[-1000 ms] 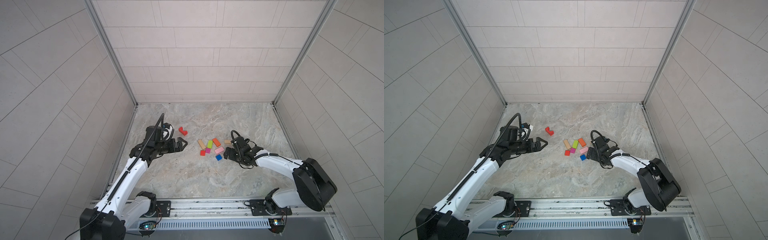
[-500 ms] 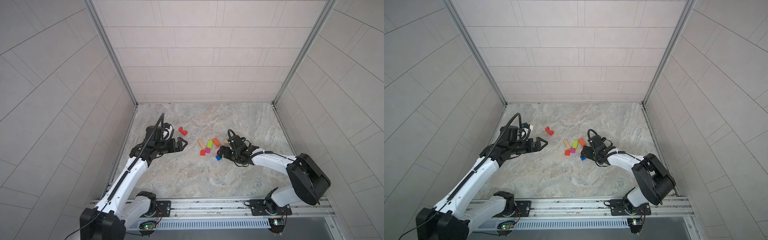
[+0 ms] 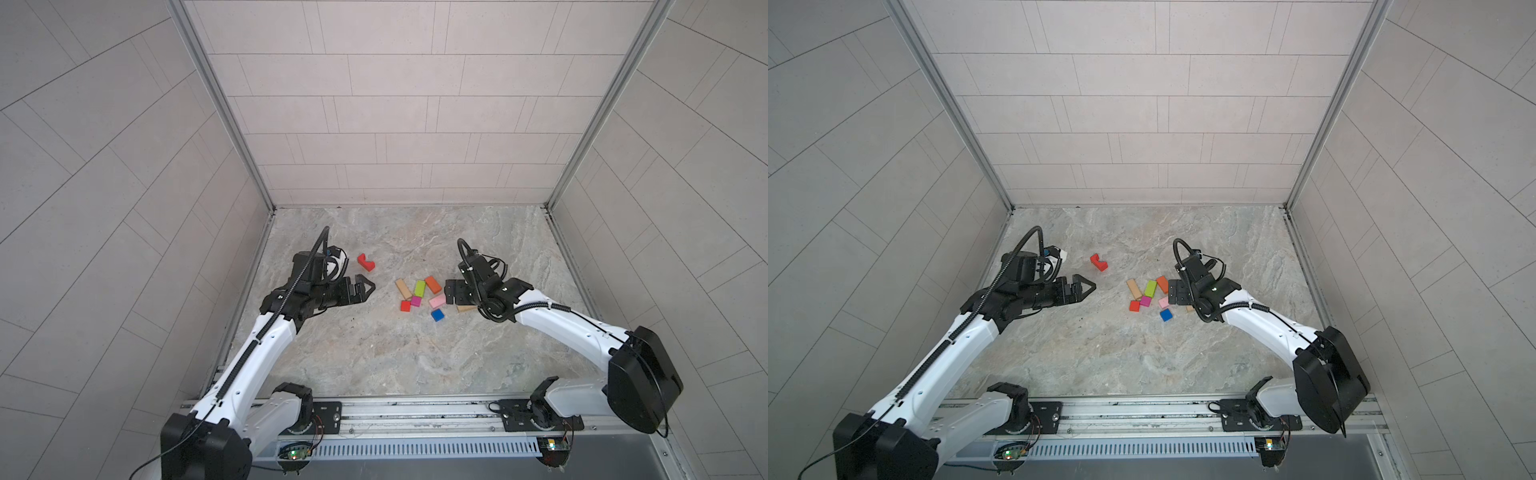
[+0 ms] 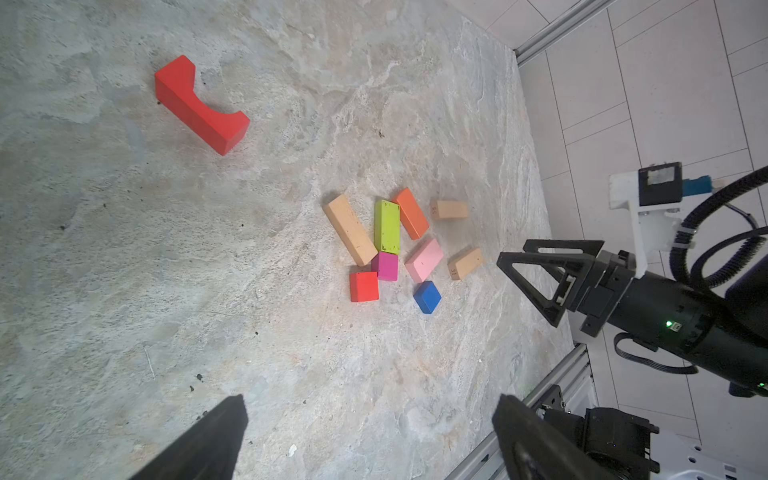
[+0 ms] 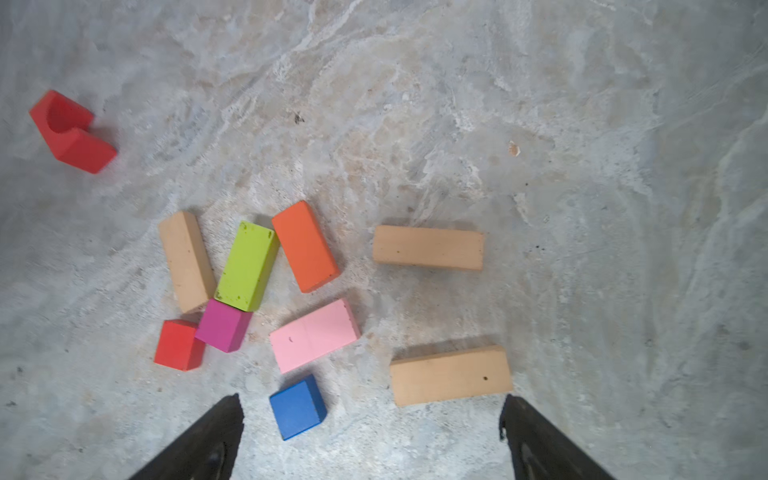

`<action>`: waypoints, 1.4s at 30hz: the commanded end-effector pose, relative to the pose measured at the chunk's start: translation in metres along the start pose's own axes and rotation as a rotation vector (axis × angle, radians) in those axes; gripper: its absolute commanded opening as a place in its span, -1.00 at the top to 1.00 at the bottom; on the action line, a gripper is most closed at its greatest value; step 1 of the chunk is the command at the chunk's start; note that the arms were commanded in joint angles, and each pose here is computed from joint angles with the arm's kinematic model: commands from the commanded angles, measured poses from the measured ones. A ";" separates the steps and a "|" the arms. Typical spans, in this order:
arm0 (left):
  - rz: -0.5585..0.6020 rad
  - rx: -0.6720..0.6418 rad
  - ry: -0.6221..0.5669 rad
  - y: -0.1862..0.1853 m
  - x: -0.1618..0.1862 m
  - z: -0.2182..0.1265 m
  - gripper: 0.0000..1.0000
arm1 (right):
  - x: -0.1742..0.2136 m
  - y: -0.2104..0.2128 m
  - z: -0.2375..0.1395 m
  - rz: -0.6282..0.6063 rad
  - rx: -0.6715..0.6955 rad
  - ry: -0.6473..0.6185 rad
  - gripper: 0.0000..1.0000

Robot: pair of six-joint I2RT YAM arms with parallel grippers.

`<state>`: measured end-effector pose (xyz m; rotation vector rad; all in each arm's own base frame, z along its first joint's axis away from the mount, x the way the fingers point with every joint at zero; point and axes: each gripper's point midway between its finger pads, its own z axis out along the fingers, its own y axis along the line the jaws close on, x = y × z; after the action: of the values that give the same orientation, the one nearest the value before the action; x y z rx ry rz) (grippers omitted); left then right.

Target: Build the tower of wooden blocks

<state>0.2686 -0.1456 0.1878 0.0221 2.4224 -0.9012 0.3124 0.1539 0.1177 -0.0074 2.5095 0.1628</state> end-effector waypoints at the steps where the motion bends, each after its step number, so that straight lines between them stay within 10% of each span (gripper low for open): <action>1: -0.007 0.006 0.005 0.001 0.002 0.002 -1.00 | 0.014 -0.021 0.006 -0.155 0.085 0.083 -0.99; 18: -0.005 0.009 0.005 0.001 0.003 0.002 -1.00 | 0.049 -0.038 0.058 -0.106 0.068 0.369 -0.86; 42: -0.005 0.004 0.007 0.002 0.003 0.003 -1.00 | 0.062 -0.047 0.074 -0.065 0.121 0.395 -0.55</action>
<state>0.2691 -0.1464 0.1878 0.0214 2.4217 -0.9086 0.3080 0.1237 0.0217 -0.1045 2.8933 0.0165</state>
